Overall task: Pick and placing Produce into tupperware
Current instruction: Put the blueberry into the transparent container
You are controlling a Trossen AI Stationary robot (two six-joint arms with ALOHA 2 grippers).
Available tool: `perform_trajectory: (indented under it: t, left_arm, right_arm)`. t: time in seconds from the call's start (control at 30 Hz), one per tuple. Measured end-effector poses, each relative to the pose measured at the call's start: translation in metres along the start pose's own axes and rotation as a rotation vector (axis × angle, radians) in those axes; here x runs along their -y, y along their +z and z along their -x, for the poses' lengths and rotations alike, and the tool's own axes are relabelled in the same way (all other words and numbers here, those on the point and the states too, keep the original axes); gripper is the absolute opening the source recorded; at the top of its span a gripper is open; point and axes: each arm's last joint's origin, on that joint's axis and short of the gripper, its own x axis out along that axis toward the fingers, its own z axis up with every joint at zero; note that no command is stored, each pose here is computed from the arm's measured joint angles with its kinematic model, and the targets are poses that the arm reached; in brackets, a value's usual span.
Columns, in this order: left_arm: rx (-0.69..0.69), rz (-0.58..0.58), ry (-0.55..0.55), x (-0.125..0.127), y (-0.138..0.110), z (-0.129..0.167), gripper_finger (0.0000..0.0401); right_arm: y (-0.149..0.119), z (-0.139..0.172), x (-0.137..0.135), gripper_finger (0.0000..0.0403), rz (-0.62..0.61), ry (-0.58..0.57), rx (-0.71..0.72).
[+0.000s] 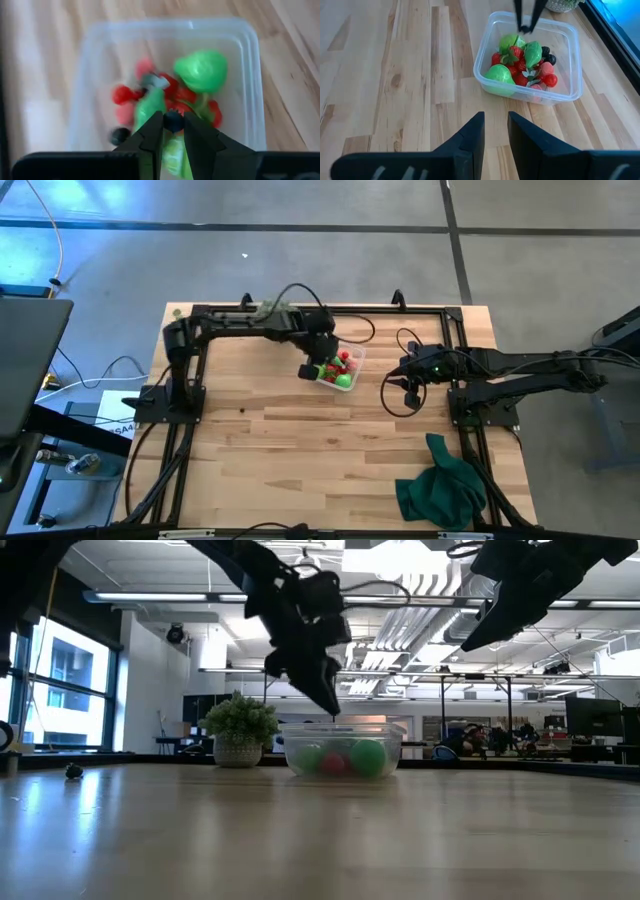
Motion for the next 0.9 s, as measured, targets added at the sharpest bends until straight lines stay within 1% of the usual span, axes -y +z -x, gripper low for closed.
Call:
perform_trajectory:
  t: [0.13, 0.2, 0.63, 0.73, 0.9]
  left_arm:
    - [-0.071, 0.006, -0.065, 0.007, -0.008, -0.02, 0.0058]
    - [-0.086, 0.006, -0.08, 0.009, -0.009, -0.025, 0.0058]
    - [-0.107, -0.001, -0.087, 0.011, -0.011, -0.029, 0.0059]
    - [-0.106, 0.005, -0.095, 0.012, -0.011, -0.029, 0.0071]
    - [-0.104, 0.012, -0.097, 0.012, -0.011, -0.029, 0.0112]
  right_arm:
    - [0.0, 0.0, 0.0, 0.0075, -0.001, -0.001, 0.0]
    - [0.0, 0.0, 0.0, 0.0075, 0.0, 0.0, 0.0]
    - [0.0, 0.0, 0.0, 0.0075, -0.001, -0.001, 0.0]
    - [0.0, 0.0, 0.0, 0.0075, 0.0, -0.001, 0.0]
    - [0.0, 0.0, 0.0, 0.0075, 0.0, -0.001, 0.0]
